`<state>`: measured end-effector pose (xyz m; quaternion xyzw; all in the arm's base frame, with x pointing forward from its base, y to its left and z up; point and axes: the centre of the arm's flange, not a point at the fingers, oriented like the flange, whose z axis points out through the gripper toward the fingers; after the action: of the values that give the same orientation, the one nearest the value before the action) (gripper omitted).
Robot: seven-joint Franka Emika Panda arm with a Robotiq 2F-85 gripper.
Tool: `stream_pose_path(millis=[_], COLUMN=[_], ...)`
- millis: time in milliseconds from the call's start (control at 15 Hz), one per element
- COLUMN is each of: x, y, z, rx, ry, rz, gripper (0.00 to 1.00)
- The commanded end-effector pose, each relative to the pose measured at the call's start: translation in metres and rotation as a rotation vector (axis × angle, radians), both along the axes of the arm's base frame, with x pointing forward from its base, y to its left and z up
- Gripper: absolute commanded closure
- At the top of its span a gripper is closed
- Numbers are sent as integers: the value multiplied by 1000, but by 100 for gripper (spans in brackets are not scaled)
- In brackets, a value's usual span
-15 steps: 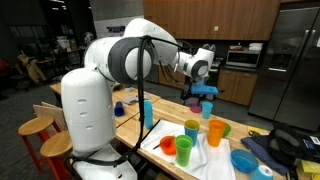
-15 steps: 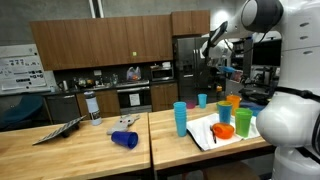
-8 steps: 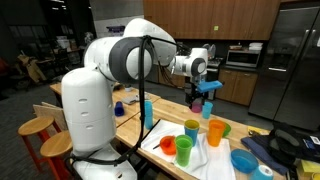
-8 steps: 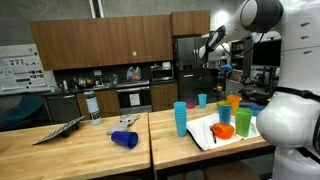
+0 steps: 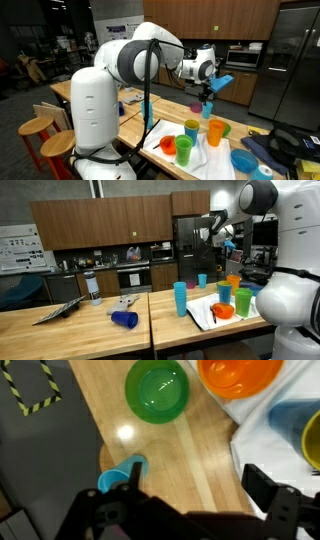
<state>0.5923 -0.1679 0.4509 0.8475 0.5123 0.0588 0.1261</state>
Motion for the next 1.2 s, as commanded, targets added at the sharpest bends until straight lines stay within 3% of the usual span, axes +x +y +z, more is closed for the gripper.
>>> stream_pose_path(millis=[0, 200, 533, 733, 1133], x=[33, 46, 57, 59, 55], y=[-15, -9, 19, 26, 14], z=[-10, -21, -34, -39, -60], rx=[27, 84, 134, 119, 16], ry=[-86, -125, -107, -86, -21], rz=[-26, 4, 140, 212, 318], gripper=[0, 0, 0, 0, 0])
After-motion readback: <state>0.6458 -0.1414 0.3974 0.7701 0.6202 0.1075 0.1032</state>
